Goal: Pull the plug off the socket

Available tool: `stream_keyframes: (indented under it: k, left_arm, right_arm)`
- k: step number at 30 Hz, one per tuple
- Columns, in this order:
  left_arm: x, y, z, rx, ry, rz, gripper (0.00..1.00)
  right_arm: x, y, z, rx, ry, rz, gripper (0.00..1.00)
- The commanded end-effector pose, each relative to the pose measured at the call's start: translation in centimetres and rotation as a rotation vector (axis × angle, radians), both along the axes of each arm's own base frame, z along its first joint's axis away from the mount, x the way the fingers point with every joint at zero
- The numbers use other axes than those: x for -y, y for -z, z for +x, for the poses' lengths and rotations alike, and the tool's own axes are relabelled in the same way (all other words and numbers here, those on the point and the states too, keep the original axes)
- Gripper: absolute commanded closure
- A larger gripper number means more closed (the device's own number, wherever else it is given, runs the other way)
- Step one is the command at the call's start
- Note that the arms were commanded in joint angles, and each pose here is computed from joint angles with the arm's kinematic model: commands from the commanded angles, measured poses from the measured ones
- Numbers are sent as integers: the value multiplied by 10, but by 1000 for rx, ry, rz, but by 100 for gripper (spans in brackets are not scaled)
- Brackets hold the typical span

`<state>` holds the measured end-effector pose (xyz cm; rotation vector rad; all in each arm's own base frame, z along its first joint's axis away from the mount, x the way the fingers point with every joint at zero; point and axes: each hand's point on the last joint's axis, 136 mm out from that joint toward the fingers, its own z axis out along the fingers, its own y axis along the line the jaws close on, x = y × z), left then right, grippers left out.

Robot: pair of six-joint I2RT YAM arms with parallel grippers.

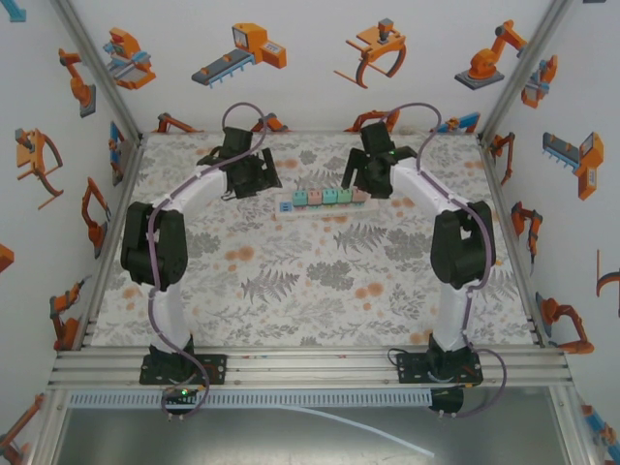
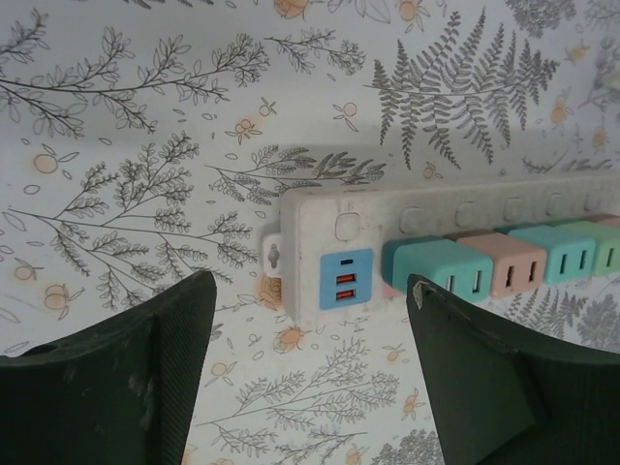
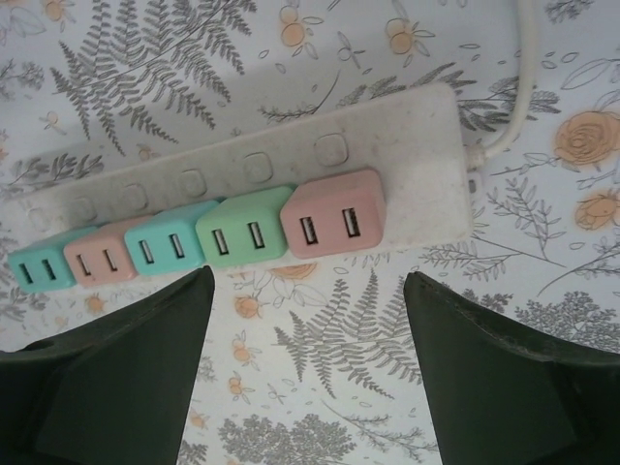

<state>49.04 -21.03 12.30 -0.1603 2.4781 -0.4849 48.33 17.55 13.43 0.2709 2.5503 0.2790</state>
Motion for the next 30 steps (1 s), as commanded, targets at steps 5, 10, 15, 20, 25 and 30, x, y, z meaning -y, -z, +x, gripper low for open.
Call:
stream_keyframes:
  k: [5, 10, 15, 20, 25, 30]
  left_arm:
    - [4, 25, 0, -65, -29, 24, 33]
    - [10, 40, -2, -95, -7, 25, 36]
    - [19, 52, -9, -132, 26, 14, 39]
    - [16, 62, -18, -156, 17, 36, 42]
    - [22, 68, -20, -159, 55, 40, 42]
    - [22, 72, -21, -169, 55, 41, 43]
  right_arm:
    - [15, -18, 12, 57, 71, -57, 41]
    - [43, -7, -9, -59, 550, 71, 49]
    - [31, 6, -12, -257, 694, 108, 36]
    - [32, 20, -18, -370, 778, 38, 34]
    - [31, 31, -14, -372, 799, 40, 34]
    - [30, 39, -13, -377, 819, 45, 47]
